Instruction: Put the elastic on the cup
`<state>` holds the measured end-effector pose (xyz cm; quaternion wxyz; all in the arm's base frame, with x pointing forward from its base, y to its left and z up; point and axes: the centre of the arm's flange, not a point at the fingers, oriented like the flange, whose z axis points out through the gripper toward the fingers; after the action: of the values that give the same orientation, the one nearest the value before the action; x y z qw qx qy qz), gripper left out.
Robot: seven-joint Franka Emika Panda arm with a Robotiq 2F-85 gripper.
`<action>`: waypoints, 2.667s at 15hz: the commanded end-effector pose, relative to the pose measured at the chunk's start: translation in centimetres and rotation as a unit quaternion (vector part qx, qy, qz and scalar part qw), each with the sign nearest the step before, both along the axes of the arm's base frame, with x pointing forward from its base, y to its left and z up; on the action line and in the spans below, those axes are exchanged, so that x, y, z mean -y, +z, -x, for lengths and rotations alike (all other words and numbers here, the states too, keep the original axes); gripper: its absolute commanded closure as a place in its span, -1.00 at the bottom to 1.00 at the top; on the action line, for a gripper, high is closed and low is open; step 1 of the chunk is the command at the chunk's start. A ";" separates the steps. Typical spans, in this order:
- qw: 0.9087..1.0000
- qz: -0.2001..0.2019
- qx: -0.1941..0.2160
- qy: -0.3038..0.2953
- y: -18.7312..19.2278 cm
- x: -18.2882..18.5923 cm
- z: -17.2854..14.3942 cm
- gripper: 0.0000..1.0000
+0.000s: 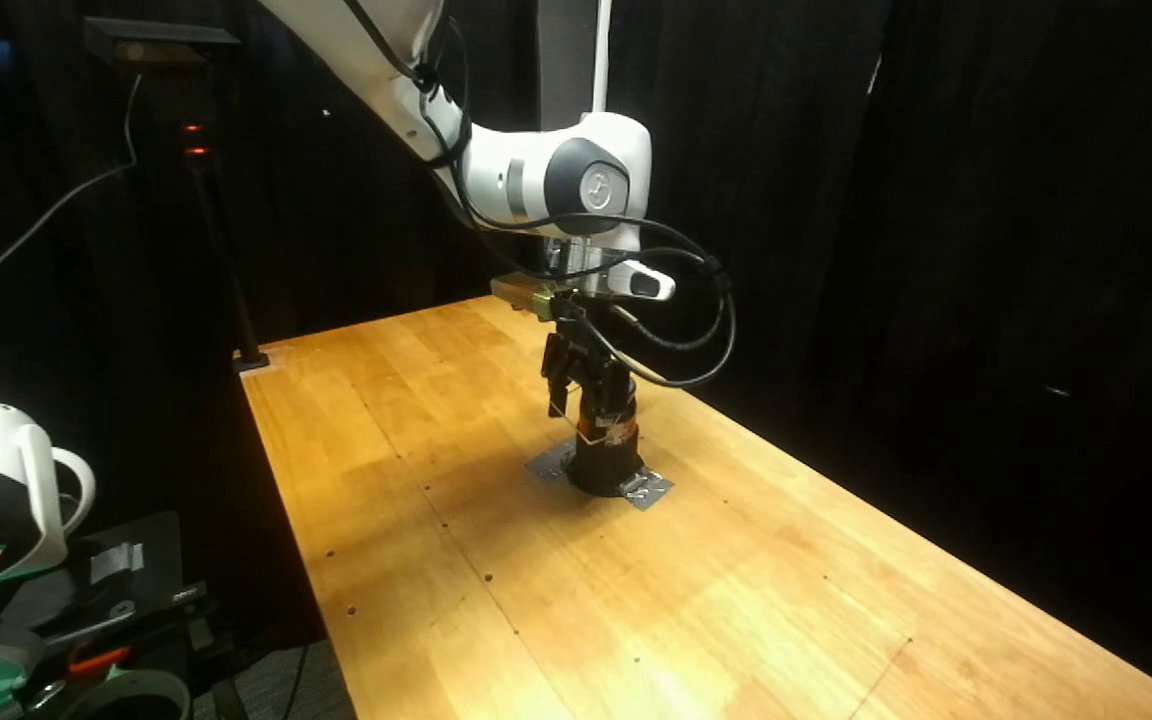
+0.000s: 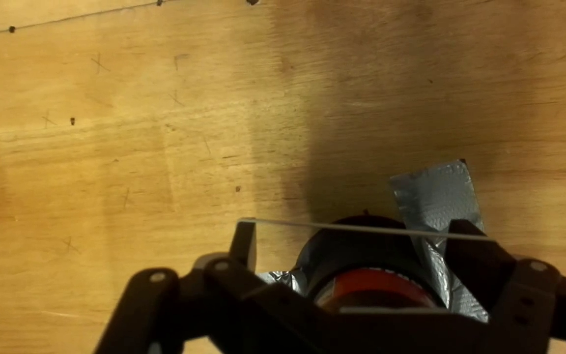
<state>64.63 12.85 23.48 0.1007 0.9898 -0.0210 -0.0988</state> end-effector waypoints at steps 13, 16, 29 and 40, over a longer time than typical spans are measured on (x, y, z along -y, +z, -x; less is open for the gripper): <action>0.965 -0.083 0.247 0.019 1.2 3.3 12.4 0.92; 0.945 -0.108 0.309 0.011 0.6 4.5 14.6 0.78; 0.829 -0.234 0.507 -0.025 -2.2 6.6 22.3 0.84; 0.801 -0.259 0.537 -0.053 -4.0 8.1 24.2 0.31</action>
<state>41.49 5.09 19.82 -0.1779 0.8697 -0.0949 0.4506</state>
